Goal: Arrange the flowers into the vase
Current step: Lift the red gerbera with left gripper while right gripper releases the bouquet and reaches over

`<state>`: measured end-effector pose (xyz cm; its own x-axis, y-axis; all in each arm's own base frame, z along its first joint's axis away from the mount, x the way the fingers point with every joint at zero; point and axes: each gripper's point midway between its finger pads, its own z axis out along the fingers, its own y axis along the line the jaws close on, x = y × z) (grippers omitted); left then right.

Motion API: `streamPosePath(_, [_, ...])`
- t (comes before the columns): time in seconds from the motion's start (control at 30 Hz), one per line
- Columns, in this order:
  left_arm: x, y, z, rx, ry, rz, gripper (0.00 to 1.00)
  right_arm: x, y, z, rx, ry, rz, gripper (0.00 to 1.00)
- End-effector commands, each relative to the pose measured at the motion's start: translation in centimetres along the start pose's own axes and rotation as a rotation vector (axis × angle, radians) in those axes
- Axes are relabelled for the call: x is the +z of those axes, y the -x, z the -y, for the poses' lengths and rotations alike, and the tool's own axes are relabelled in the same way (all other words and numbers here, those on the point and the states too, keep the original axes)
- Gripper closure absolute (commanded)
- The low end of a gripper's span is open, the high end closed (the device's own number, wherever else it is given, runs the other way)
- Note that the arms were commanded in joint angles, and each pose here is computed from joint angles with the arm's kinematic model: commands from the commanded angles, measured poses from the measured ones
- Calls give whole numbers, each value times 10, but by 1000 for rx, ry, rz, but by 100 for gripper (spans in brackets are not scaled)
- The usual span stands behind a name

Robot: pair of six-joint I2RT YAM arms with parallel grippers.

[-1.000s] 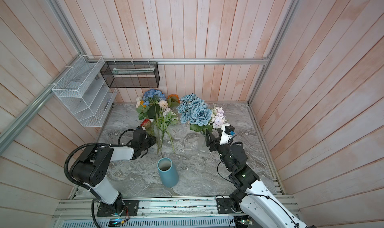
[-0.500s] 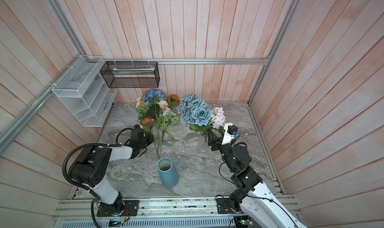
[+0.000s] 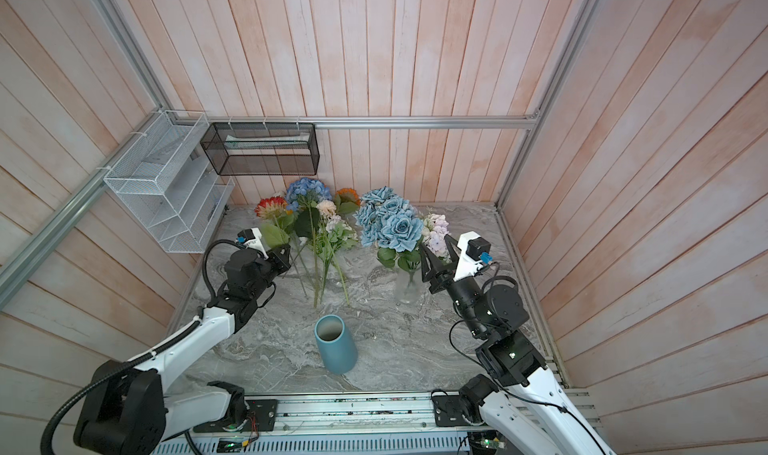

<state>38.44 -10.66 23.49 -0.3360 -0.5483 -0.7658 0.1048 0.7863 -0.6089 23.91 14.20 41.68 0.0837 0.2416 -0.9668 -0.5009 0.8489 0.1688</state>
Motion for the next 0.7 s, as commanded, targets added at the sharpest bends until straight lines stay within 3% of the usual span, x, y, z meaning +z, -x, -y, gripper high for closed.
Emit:
streamPosePath(0.0, [-20, 31, 49, 96, -163, 74, 100, 9, 11, -27, -39, 142, -35, 34])
streamPosePath(0.17, [-66, 68, 127, 230, -409, 213, 100, 22, 23, -69, -18, 365, -57, 39])
streamPosePath(0.37, [-105, 94, 182, 308, -654, 338, 100, 31, 25, -111, 48, 589, -64, 44])
streamPosePath(0.67, [-129, 78, 237, 392, -973, 336, 100, 54, -12, -168, 100, 788, -186, 43])
